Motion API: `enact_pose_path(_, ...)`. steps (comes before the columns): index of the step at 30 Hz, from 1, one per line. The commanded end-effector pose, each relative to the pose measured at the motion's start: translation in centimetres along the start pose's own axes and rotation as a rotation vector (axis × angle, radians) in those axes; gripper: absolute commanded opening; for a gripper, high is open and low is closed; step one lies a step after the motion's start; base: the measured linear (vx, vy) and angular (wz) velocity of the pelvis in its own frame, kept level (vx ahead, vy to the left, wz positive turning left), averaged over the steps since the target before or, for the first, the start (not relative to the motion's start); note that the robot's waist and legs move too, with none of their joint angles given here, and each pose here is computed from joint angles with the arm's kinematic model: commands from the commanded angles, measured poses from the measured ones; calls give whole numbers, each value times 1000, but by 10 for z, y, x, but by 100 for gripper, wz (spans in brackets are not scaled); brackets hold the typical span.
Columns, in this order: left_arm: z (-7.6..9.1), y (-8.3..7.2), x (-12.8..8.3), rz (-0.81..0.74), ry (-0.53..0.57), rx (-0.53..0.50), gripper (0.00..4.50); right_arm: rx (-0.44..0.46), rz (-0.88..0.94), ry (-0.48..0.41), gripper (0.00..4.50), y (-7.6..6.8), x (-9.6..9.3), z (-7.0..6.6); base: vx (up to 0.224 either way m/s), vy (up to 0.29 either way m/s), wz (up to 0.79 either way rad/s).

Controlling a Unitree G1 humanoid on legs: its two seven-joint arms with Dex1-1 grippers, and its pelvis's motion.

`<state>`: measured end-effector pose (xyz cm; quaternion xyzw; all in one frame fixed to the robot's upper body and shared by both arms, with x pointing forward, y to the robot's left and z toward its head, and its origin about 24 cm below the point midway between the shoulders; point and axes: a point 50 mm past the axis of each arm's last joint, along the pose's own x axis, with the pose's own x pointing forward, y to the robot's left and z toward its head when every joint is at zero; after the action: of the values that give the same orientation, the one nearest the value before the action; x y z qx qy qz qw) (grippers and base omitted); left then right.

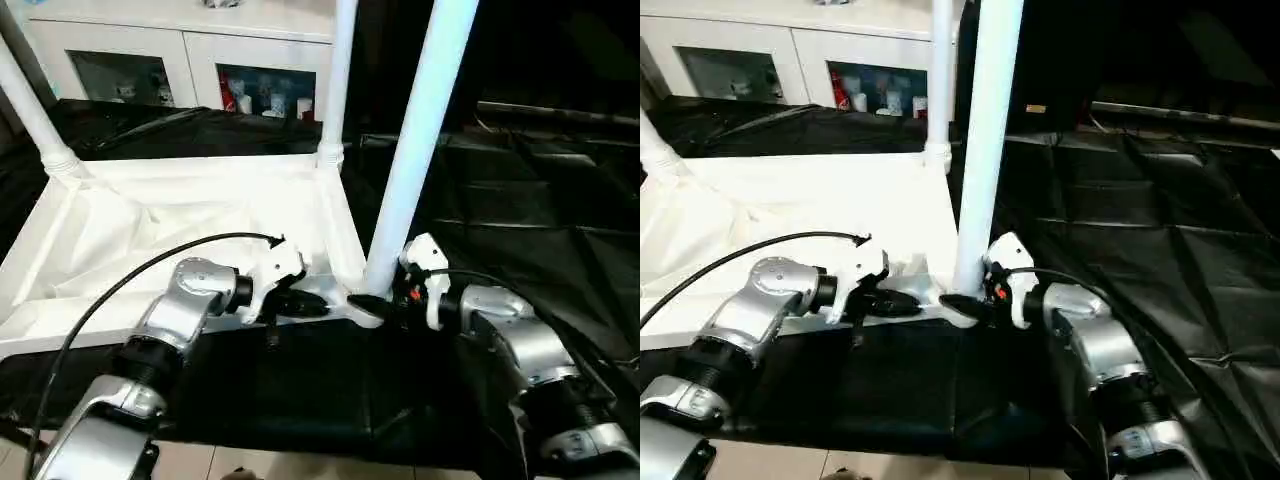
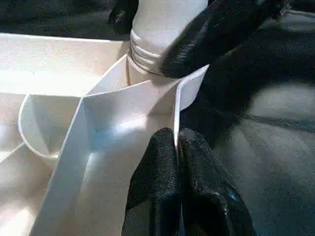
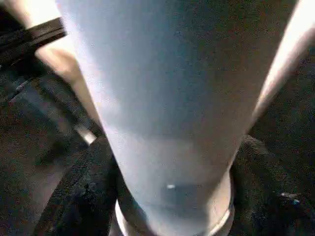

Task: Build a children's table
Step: Rotate leg to tighten

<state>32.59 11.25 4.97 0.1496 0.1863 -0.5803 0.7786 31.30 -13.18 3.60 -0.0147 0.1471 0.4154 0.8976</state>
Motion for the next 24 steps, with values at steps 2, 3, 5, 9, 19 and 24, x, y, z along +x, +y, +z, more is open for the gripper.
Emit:
enact_pose_path(2, 7, 8, 15, 149, -44, -68, 0, 103, -156, 41, 267, -2, 8, -18, 0, 0, 0)
enact_pose_path(3, 9, 11, 21, 205, -35, -78, 0, 140, -226, 40, 267, -3, 13, -19, 0, 0, 0)
enact_pose_path(5, 12, 13, 26, 244, -27, -93, 0, 169, -287, 27, 267, -3, 18, -19, 0, 0, 0)
enact_pose_path(9, 20, 14, 46, 346, 1, -125, 0, 295, -467, -10, 267, -5, 34, -14, 0, 0, 0)
enact_pose_path(19, 23, 10, 58, 354, 20, -81, 0, 200, -443, -71, 336, 9, 55, 2, 0, 0, 0)
enact_pose_path(24, 22, 9, 51, 283, -14, -68, 0, 99, -341, -119, 383, 5, 49, 13, 0, 0, 0)
